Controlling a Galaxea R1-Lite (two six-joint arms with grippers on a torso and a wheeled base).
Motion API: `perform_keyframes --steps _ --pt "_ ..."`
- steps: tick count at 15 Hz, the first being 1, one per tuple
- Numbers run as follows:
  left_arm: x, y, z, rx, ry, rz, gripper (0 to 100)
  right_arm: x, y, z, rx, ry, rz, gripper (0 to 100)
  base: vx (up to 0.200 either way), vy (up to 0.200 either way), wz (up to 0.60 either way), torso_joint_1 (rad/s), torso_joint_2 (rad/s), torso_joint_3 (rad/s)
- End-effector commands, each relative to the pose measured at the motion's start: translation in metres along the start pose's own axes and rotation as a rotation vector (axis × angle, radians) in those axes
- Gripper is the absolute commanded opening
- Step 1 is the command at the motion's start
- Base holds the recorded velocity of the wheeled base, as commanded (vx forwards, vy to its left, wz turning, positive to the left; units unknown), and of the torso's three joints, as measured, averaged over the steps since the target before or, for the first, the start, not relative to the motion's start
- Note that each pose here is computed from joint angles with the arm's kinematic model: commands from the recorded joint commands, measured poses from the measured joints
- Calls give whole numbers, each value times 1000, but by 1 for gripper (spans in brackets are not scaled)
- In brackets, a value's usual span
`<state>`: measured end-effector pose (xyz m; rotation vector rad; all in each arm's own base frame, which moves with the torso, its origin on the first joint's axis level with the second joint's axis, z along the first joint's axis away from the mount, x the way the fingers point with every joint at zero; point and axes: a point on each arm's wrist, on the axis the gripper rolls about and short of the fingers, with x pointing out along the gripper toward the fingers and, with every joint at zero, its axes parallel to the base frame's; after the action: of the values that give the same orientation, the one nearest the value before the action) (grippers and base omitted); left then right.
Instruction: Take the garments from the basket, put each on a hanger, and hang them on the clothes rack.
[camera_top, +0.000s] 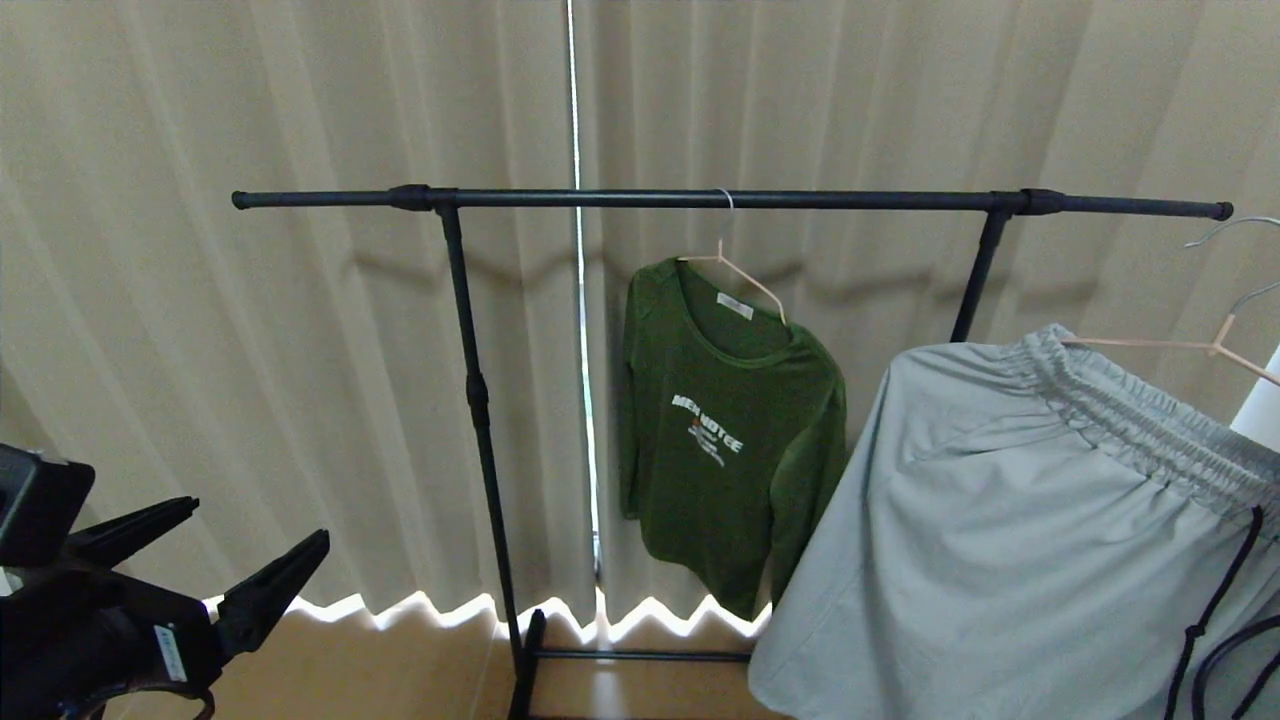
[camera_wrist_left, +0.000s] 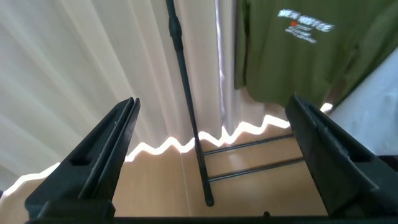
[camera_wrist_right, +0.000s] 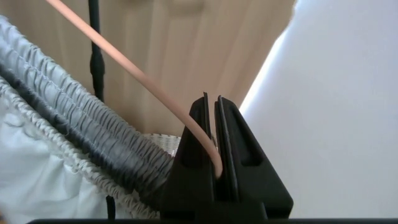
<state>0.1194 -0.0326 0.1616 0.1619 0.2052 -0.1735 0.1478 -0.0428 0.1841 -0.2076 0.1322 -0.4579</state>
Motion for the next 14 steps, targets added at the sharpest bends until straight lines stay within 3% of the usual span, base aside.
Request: perform_keyframes --steps 1,7,14 --pt "1 0 -1 2 6 0 100 0 0 0 0 0 -1 0 200 0 0 12 2 2" --pt "1 0 -2 4 11 -1 100 0 1 -2 -2 5 8 0 200 0 0 2 2 3" --pt "0 0 -3 6 13 -3 100 0 2 -4 -16 11 14 0 0 0 0 0 0 0"
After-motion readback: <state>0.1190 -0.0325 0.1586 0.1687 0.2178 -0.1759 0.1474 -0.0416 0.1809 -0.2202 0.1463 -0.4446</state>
